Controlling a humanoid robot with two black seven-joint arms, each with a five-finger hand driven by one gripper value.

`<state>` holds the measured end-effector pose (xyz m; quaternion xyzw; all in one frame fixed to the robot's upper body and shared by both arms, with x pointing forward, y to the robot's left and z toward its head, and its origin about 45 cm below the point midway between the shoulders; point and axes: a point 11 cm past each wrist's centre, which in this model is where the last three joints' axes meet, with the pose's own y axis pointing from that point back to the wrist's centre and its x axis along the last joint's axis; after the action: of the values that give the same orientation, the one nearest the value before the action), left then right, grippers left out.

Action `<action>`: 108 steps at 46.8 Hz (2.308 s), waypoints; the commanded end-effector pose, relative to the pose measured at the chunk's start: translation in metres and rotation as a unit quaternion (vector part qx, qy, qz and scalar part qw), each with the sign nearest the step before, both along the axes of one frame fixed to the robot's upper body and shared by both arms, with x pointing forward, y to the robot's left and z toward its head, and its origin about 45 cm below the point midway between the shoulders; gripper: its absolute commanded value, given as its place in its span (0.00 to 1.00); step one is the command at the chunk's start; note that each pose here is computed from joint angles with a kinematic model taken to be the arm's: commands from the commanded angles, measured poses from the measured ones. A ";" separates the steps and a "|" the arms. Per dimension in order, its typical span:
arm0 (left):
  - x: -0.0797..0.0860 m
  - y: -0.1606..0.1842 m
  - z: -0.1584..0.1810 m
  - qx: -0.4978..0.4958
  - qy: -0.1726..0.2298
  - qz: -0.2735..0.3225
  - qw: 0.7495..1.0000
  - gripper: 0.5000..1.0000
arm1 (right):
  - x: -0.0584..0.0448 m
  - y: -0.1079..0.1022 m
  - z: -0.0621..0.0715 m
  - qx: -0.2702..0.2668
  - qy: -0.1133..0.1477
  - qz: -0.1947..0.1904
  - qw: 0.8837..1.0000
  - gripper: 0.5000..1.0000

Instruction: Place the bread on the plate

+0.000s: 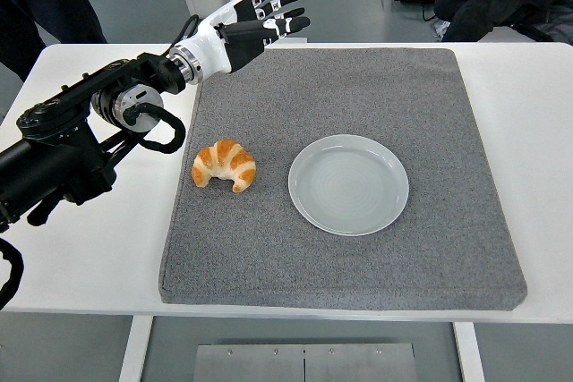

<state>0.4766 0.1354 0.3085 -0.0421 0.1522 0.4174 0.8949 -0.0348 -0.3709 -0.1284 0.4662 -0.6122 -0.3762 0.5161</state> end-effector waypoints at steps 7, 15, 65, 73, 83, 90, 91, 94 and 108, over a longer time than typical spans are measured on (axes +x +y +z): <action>-0.009 0.015 0.010 0.055 -0.039 -0.010 0.998 1.00 | -0.001 0.000 0.000 0.000 0.001 0.001 1.000 1.00; -0.018 0.019 0.019 0.160 -0.119 -0.033 0.979 1.00 | 0.000 0.000 0.000 0.000 0.000 0.001 1.000 1.00; -0.089 0.078 0.027 0.534 -0.319 -0.085 0.778 0.99 | 0.000 0.000 0.000 0.000 0.000 0.000 1.000 1.00; -0.097 0.084 0.014 0.566 -0.324 -0.108 0.750 0.99 | 0.000 0.000 0.000 0.000 0.000 0.001 1.000 1.00; -0.099 0.078 0.004 0.590 -0.349 -0.126 0.717 0.99 | 0.000 0.000 0.000 0.000 0.000 -0.001 1.000 1.00; -0.102 0.077 -0.012 0.599 -0.347 -0.137 0.708 0.99 | 0.000 0.000 0.000 0.000 0.000 0.000 1.000 1.00; -0.102 0.077 -0.014 0.603 -0.350 -0.138 0.703 0.99 | 0.000 0.000 0.000 0.000 0.000 0.000 1.000 1.00; -0.101 0.077 -0.015 0.611 -0.363 -0.137 0.690 0.99 | -0.001 0.000 0.000 0.000 0.001 0.000 1.000 1.00; -0.102 0.079 -0.035 0.635 -0.374 -0.143 0.660 0.99 | 0.000 0.000 0.000 0.000 0.000 0.000 1.000 1.00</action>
<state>0.3742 0.2142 0.2781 0.4034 -0.4888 0.2300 0.7385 -0.0349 -0.3709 -0.1284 0.4661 -0.6121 -0.3763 0.5162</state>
